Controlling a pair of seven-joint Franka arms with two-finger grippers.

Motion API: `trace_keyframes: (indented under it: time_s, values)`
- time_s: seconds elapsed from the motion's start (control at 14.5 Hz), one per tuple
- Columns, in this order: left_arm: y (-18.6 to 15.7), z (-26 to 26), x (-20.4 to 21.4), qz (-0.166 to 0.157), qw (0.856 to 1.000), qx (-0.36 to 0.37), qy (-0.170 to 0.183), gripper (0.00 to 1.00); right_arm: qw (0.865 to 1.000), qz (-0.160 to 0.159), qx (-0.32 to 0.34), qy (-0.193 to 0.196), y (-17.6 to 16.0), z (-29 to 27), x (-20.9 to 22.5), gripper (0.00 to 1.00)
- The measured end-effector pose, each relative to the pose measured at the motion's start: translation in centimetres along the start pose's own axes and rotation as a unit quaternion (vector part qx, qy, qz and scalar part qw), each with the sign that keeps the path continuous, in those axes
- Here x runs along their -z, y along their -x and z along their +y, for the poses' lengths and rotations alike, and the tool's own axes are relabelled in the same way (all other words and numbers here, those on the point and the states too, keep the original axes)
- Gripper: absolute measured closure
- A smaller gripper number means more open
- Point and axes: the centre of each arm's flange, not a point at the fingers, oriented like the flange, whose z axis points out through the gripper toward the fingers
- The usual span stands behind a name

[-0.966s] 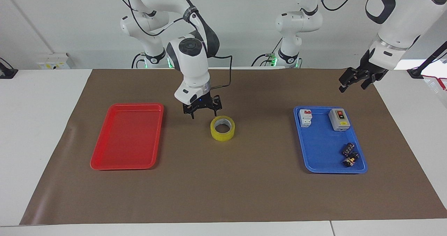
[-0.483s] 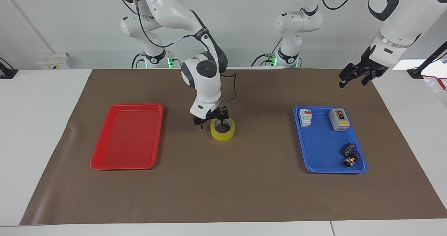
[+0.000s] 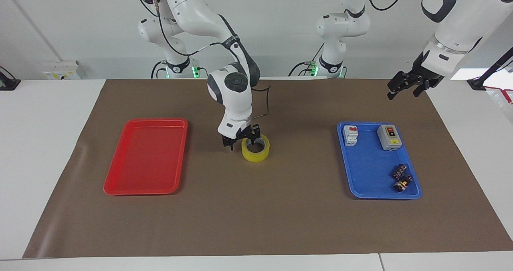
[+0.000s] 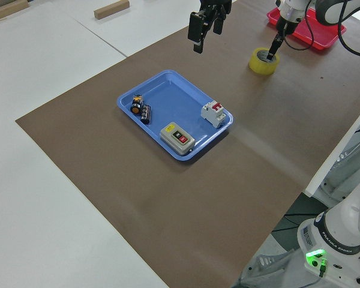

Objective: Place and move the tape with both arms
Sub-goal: 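Grasp the yellow tape with the right gripper while the left gripper retracts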

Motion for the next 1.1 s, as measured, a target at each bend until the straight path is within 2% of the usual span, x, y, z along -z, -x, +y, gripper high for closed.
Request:
trace_keyframes:
  time_s: [0.07,0.28,0.62,0.69,1.1]
  values:
    - [0.0,0.0,0.0,0.002,1.0,0.0,0.0,0.0,1.0,0.002,0.0,-0.001,0.1,0.0,-0.2,0.15]
    - [-0.3,0.0,0.2,0.012,1.0,-0.003,-0.001,0.0,1.0,0.007,0.0,-0.002,0.2,0.1,-0.4,0.19]
    - [-0.3,-0.1,0.4,0.016,0.999,-0.029,-0.006,0.0,1.0,0.009,0.0,-0.003,0.1,0.0,-0.3,0.71]
    - [-0.3,-0.1,0.4,0.016,0.999,-0.031,-0.006,0.0,1.0,0.009,-0.001,-0.003,0.1,0.0,-0.3,0.78]
    - [-0.1,0.1,0.4,0.013,0.999,-0.036,-0.006,0.0,1.0,-0.005,-0.011,0.003,-0.9,0.8,1.4,0.78]
